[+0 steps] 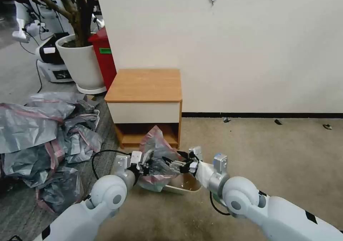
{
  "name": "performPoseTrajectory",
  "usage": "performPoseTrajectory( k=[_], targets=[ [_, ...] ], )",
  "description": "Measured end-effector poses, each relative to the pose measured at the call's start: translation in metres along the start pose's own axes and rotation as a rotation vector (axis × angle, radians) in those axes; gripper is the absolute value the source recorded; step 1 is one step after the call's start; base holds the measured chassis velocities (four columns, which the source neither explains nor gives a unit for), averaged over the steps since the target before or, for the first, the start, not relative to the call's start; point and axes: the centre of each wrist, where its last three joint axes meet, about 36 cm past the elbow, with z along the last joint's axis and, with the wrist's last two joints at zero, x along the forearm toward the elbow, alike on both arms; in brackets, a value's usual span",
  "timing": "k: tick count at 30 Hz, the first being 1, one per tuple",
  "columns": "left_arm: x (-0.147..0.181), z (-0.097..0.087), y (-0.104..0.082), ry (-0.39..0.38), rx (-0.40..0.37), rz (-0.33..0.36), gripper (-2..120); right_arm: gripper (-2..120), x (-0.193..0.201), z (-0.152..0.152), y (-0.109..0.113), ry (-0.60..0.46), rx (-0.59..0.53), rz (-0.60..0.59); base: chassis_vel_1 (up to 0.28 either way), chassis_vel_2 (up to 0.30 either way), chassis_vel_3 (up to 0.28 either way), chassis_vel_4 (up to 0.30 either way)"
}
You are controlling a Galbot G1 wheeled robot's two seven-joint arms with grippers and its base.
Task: Pick up the garbage bag from the table and place it over the trash can.
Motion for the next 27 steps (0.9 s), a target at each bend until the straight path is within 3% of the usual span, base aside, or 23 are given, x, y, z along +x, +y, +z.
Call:
performPoseTrajectory(
  k=[3, 16, 27],
  targets=[
    [0.0012, 0.0014, -0.0006, 0.002, 0.001, 0.003, 2, 45, -0.0024, 0.0009, 0.0022, 0.0, 0.0, -0.004, 0.0, 0.0, 0.0, 0.0],
    [-0.0007, 0.004, -0.0047, 0.009, 0.004, 0.014, 2, 1, -0.0044, 0.0037, 0.0034, 0.006, 0.013, -0.019, 0.0, 0.0, 0.0, 0.0],
    [-0.006, 0.0077, -0.0047, 0.022, 0.007, 0.01, 2, 0, -0.0075, 0.0029, -0.0022, -0.028, -0.003, -0.009, 0.0, 0.0, 0.0, 0.0]
  ],
)
